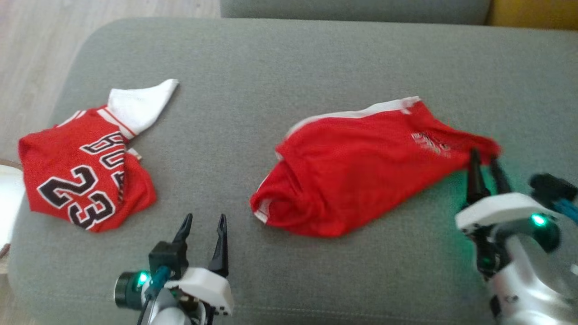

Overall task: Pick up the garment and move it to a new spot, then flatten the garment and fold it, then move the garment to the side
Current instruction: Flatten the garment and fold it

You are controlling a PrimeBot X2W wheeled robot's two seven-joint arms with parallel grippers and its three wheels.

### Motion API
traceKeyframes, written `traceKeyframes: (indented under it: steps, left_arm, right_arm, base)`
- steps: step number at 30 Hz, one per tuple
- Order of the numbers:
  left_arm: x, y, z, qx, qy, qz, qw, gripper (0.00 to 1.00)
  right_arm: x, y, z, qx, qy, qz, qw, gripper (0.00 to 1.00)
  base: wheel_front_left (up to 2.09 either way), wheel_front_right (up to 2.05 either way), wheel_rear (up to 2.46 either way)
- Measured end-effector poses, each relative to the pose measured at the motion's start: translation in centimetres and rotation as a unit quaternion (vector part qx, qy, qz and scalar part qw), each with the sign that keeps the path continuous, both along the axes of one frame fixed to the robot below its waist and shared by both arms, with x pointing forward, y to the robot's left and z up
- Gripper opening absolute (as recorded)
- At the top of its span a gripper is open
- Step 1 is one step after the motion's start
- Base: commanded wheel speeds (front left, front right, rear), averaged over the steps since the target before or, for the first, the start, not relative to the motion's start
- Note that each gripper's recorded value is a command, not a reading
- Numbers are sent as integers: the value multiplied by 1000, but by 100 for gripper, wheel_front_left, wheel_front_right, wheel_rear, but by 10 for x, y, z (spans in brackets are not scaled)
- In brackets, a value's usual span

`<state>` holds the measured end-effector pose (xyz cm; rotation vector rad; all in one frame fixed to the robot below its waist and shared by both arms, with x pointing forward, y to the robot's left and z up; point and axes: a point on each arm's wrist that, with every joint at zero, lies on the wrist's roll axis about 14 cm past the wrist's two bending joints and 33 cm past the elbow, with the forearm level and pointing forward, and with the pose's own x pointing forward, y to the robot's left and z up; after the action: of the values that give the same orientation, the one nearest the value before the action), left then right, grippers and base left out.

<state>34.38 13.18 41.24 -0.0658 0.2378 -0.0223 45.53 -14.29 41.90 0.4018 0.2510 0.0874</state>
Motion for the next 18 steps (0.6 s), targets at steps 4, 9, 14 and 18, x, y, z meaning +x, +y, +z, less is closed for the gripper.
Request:
traceKeyframes:
  steps: [4,9,14,18]
  left_arm:
    - [14,-6,2,1,-5,-12,1000,100]
    - [22,-13,2,3,-8,-25,1000,100]
    - [24,-16,5,-4,-12,-28,1000,100]
    - [39,-27,23,-33,-39,-38,998,100]
  right_arm:
    - [-6,-34,-11,-13,13,-46,999,100]
    - [-5,-36,-6,-24,1,-50,998,100]
    - [3,-22,6,-44,-22,-22,999,100]
    - [21,-7,30,-46,-59,-3,997,100]
  base:
    - [0,0,0]
    - [0,0,0]
    - [0,0,0]
    - [0,0,0]
